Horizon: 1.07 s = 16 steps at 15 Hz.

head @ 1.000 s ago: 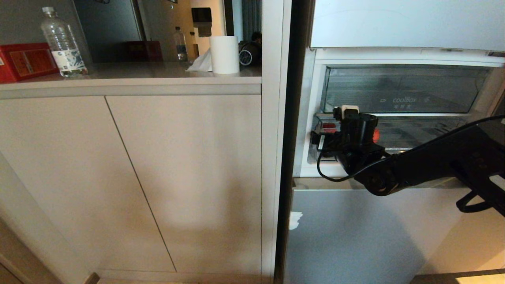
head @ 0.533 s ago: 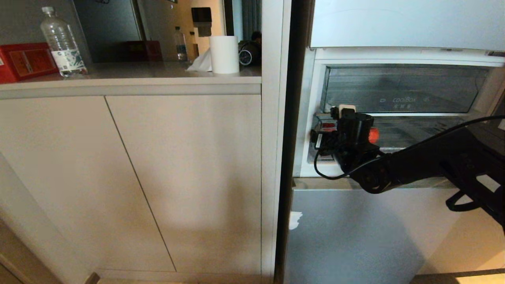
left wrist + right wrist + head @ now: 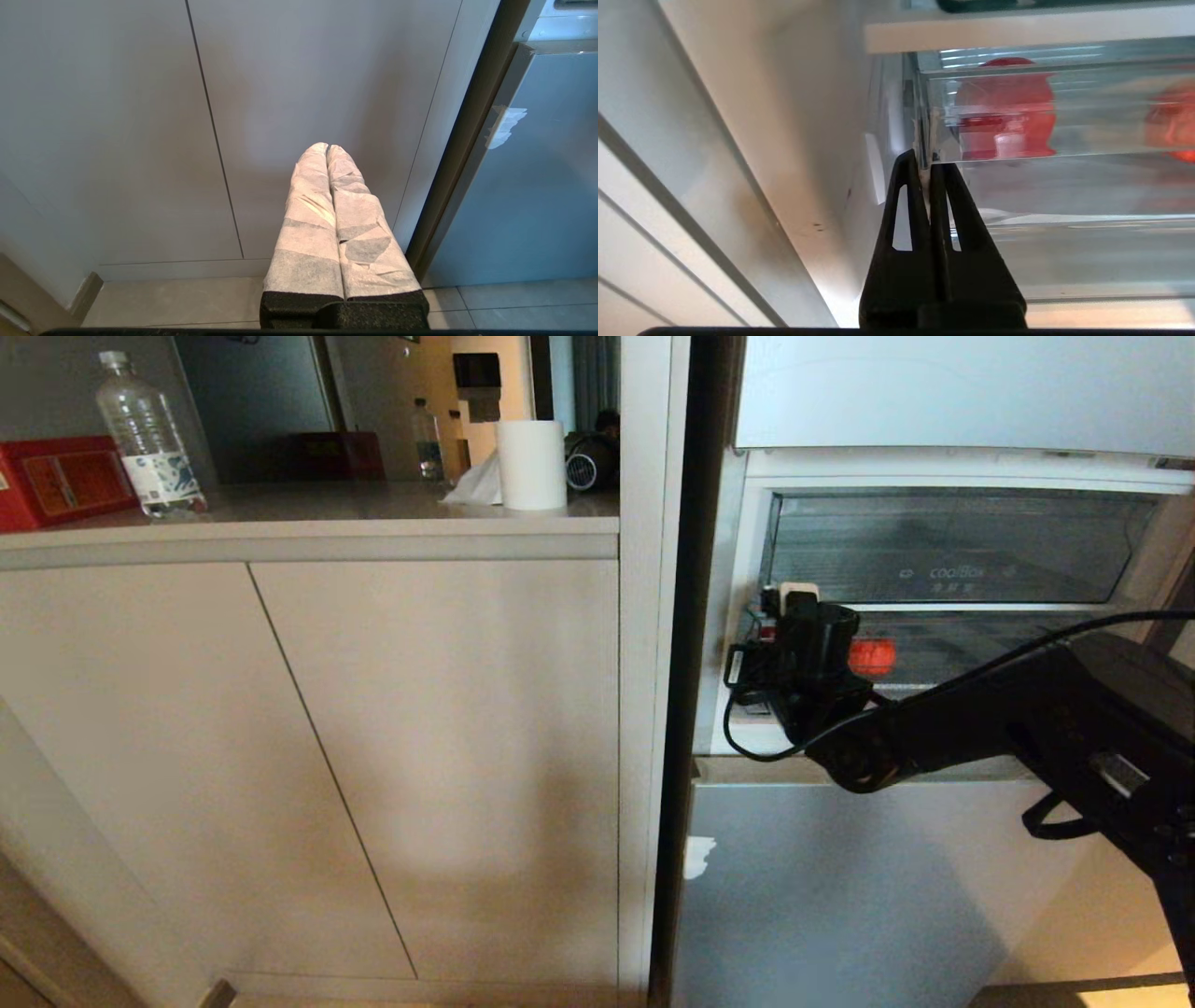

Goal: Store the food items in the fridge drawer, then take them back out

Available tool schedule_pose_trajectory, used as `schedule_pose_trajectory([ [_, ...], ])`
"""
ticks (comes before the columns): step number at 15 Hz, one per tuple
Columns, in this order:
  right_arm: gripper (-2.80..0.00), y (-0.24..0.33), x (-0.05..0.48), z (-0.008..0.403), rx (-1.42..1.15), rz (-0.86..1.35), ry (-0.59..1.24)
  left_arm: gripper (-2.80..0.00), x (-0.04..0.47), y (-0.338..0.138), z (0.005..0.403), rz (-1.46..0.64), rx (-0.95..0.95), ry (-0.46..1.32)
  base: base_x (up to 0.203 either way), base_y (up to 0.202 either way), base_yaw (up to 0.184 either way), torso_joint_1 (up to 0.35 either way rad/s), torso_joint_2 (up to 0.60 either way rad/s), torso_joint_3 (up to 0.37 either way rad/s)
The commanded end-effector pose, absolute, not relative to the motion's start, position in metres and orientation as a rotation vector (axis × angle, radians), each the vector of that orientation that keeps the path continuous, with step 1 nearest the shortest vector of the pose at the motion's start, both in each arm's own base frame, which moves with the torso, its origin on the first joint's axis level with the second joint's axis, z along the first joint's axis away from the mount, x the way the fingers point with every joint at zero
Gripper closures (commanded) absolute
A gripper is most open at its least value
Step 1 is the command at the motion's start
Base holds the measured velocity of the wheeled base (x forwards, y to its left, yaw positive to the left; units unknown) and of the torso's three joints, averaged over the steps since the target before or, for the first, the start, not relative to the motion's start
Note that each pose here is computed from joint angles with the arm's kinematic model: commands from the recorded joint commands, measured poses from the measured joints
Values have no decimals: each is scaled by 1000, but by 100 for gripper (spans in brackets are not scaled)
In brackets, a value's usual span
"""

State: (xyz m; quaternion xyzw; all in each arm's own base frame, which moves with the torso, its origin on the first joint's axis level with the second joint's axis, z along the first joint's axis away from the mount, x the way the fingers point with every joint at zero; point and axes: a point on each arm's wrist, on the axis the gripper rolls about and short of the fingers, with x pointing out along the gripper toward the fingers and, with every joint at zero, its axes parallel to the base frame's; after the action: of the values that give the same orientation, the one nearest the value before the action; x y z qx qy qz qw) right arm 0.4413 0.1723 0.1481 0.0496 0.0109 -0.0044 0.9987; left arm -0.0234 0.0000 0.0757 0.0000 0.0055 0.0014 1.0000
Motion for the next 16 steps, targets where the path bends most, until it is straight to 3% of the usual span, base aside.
schedule_pose_trajectory([
  [1, 0, 172, 440, 150, 105, -8, 17, 0, -24, 0, 76, 3, 0, 9, 0, 0, 0, 0, 0, 0],
  [6, 0, 165, 422, 158, 109, -5, 35, 0, -24, 0, 76, 2, 0, 9, 0, 0, 0, 0, 0, 0],
  [16, 0, 154, 331, 171, 155, 58, 137, 0, -24, 0, 76, 3, 0, 9, 0, 0, 0, 0, 0, 0],
])
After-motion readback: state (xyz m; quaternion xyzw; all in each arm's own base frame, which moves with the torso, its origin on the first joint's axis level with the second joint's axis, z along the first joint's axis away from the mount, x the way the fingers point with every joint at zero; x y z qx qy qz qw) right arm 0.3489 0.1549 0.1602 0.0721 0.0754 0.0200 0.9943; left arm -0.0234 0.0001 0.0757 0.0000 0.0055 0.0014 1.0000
